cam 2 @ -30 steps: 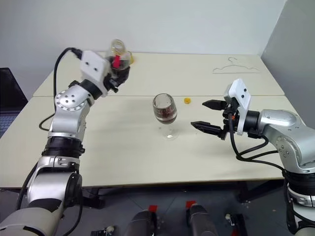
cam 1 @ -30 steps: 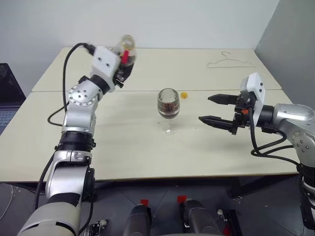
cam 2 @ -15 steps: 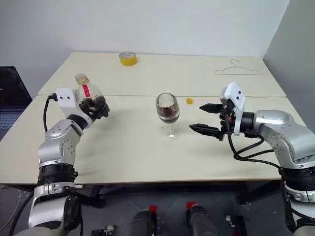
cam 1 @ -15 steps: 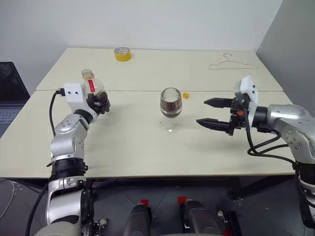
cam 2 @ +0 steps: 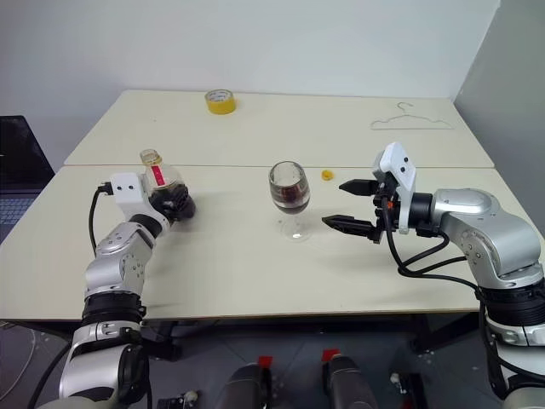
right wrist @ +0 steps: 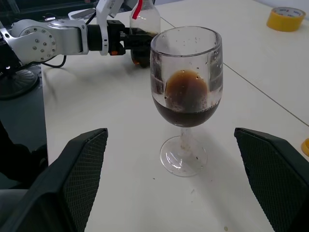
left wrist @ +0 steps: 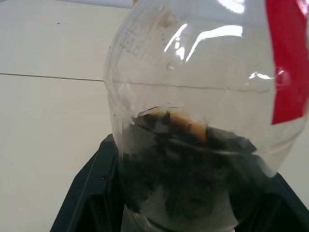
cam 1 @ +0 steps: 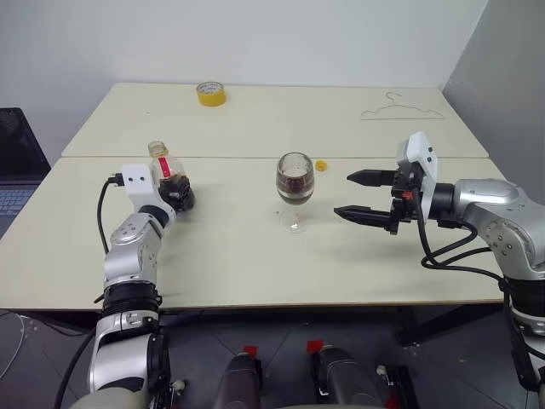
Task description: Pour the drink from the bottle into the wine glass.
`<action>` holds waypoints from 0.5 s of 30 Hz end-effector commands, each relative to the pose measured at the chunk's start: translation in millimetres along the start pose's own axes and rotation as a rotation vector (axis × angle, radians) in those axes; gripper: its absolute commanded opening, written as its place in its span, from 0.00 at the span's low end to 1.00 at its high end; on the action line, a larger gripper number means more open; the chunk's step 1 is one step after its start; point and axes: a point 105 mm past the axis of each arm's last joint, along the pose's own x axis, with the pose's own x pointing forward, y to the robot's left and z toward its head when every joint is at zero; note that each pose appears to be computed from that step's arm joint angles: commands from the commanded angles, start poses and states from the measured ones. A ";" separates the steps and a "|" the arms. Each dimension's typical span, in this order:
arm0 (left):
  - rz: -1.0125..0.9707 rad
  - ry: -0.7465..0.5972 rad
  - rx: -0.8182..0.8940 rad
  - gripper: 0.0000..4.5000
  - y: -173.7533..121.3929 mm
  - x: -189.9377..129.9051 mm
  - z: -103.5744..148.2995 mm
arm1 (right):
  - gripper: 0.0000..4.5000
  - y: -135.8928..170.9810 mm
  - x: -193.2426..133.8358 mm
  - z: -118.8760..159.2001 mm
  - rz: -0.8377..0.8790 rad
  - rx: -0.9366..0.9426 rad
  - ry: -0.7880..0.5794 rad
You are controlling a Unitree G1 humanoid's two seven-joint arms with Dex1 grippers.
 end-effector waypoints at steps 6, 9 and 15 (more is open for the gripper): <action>-0.007 -0.025 0.048 0.99 1.6 -3.2 7.2 | 1.00 2.1 -0.5 12.2 0.011 -0.053 -0.024; -0.008 -0.032 0.045 0.99 2.3 -4.9 10.3 | 1.00 2.1 -0.2 12.9 0.014 -0.056 -0.025; -0.116 -0.035 0.085 0.99 -6.0 -14.0 23.2 | 1.00 -1.0 -2.6 13.9 0.008 -0.061 -0.025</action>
